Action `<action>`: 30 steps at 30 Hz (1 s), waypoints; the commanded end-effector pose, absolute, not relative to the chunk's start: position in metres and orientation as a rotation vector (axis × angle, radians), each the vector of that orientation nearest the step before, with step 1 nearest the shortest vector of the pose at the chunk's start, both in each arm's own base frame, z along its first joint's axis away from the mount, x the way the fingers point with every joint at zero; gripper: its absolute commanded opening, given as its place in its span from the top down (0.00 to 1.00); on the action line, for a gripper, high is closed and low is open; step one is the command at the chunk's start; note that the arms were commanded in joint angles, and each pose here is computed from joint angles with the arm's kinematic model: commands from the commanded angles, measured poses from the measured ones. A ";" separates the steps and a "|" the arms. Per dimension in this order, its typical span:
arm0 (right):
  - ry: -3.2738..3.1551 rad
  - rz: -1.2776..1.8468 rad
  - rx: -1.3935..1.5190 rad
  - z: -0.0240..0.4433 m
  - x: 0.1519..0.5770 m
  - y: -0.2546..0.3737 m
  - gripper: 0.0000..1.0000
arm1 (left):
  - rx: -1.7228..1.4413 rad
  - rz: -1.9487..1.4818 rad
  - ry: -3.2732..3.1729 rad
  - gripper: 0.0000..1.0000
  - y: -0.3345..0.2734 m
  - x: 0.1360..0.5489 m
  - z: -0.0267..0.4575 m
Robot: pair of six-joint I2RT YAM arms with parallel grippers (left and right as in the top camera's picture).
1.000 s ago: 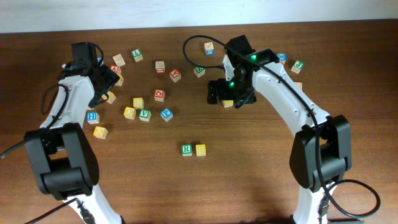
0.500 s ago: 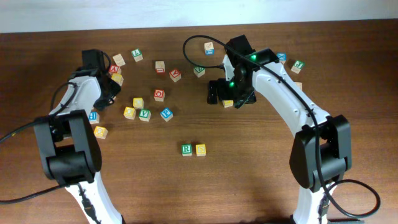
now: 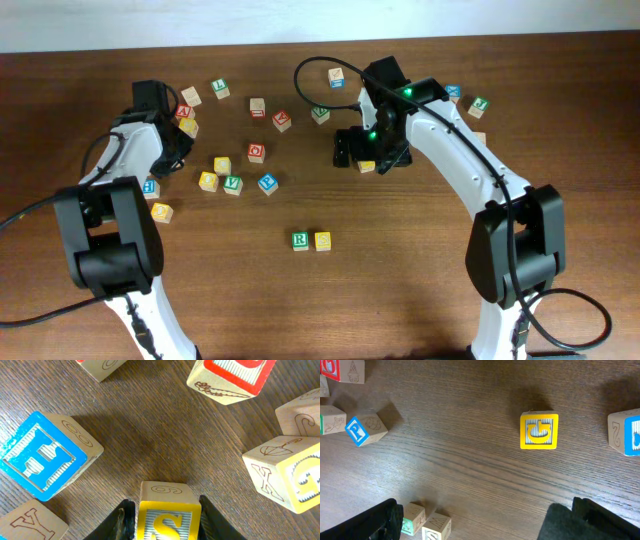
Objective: Spell out RSS
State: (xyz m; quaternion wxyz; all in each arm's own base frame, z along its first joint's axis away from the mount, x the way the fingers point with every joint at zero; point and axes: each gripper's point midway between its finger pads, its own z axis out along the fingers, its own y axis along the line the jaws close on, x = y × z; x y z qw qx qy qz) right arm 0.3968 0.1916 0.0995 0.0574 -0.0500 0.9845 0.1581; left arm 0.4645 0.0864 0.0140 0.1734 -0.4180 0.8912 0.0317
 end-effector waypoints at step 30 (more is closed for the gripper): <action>2.962 0.497 -0.152 0.107 0.400 0.191 0.02 | 0.034 -0.211 3.040 0.73 -0.281 0.274 0.089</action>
